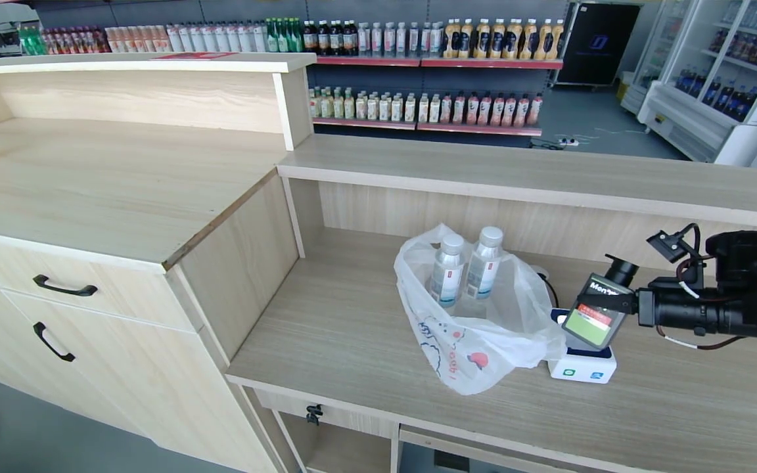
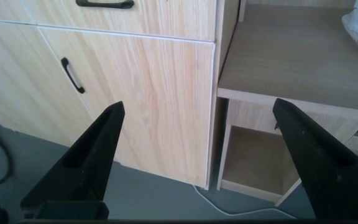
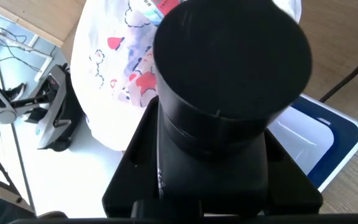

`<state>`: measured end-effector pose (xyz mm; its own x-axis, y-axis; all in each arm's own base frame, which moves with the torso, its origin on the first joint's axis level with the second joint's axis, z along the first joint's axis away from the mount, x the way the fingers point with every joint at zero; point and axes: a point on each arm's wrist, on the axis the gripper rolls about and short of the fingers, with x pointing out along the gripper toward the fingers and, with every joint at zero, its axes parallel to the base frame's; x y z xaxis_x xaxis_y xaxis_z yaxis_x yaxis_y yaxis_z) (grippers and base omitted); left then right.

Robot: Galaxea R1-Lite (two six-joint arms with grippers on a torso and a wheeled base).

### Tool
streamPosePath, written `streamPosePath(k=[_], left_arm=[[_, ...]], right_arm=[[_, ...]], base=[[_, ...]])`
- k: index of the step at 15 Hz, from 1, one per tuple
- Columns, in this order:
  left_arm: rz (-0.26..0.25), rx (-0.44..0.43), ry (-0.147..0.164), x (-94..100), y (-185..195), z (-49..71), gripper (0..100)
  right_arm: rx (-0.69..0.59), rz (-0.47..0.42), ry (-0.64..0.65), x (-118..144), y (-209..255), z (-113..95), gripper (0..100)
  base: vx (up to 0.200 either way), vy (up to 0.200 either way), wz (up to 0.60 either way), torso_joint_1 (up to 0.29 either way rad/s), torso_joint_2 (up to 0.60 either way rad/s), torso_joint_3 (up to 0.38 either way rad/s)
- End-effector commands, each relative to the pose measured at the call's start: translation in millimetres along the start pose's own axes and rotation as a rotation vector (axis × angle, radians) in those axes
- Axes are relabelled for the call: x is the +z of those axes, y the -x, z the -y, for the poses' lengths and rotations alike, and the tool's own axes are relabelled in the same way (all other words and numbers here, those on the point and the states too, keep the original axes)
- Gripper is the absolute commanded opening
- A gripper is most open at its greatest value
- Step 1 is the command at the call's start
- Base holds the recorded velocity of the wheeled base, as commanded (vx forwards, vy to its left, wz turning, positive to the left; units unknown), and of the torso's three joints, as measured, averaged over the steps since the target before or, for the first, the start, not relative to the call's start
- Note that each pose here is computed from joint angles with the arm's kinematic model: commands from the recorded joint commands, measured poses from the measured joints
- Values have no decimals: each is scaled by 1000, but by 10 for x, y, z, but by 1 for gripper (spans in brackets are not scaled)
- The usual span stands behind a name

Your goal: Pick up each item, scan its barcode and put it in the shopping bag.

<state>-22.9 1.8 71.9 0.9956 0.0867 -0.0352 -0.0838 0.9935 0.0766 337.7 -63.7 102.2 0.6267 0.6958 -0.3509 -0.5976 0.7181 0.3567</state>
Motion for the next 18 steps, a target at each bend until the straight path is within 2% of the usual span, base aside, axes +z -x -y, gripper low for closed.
streamPosePath(k=[1, 15, 18], left_arm=[[0, 1, 0, -1, 0, 0, 100], [0, 1, 0, -1, 0, 0, 100], [0, 1, 0, -1, 0, 0, 100]], right_arm=[[3, 2, 2, 11, -14, 16, 0], [23, -1, 35, 20, -102, 68, 0], [9, 23, 87, 178, -33, -94, 0]], base=[[0, 0, 0, 0, 0, 0], [0, 0, 0, 0, 0, 0], [0, 0, 0, 0, 0, 0]])
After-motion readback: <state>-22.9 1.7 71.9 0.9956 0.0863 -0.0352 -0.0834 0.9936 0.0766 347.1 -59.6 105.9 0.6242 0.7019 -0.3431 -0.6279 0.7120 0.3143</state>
